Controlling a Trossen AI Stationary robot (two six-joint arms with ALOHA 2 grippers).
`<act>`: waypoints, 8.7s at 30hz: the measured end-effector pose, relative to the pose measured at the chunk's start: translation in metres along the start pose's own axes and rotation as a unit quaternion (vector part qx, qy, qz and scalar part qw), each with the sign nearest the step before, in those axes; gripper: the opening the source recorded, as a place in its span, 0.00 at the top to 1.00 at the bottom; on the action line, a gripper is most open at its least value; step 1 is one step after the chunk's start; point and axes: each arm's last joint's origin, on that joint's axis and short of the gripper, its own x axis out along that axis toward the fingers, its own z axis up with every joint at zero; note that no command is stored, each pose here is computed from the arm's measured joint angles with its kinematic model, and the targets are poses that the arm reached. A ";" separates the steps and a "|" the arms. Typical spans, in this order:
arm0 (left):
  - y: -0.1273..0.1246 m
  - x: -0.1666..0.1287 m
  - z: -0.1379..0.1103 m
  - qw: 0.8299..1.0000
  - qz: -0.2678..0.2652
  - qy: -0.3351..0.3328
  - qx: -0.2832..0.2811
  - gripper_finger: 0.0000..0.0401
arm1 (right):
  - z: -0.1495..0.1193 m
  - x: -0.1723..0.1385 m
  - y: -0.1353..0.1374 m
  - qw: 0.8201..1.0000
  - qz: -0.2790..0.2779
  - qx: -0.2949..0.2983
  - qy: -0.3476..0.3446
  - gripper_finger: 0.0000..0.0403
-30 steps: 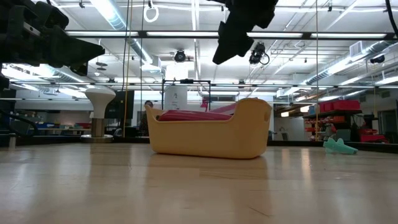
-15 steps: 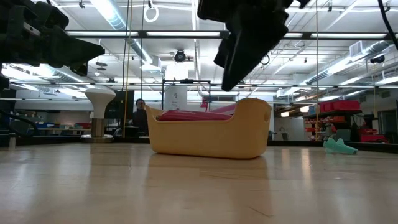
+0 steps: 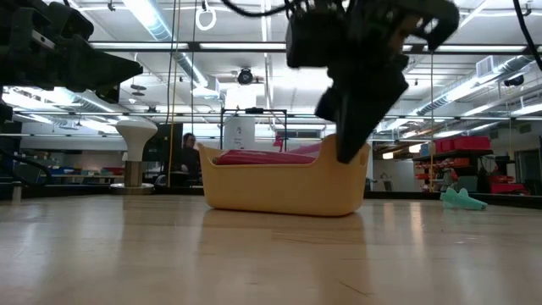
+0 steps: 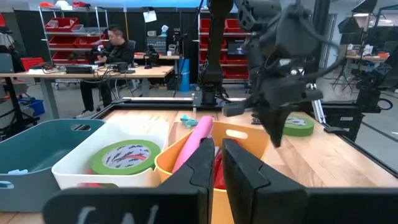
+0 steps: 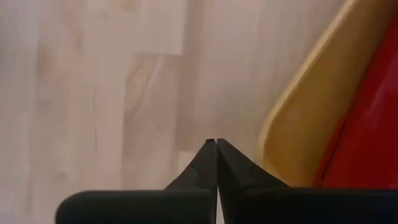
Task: Pick and place Stapler, Stapler remover, tape
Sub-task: Adjust the yellow bin, then put the green tape into the white bin
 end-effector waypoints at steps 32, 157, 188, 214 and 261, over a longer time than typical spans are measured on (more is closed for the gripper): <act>0.000 0.000 0.000 1.000 0.000 0.000 0.000 0.91 | -0.012 0.003 -0.011 0.984 -0.113 0.137 0.014 1.00; 0.000 0.000 0.000 1.000 0.000 0.000 0.000 0.91 | -0.158 -0.018 0.131 0.960 -0.055 -0.249 0.115 0.39; 0.000 0.000 0.000 1.000 0.000 0.000 0.000 0.91 | -0.182 0.012 0.106 0.974 -0.072 -0.190 0.104 0.56; 0.000 0.000 0.000 1.000 0.000 0.000 0.000 0.91 | -0.089 -0.027 0.080 0.993 -0.083 -0.082 0.027 0.78; 0.000 0.000 0.000 1.000 0.000 0.000 0.000 0.91 | 0.017 -0.218 -0.173 0.905 -0.159 0.310 -0.244 0.78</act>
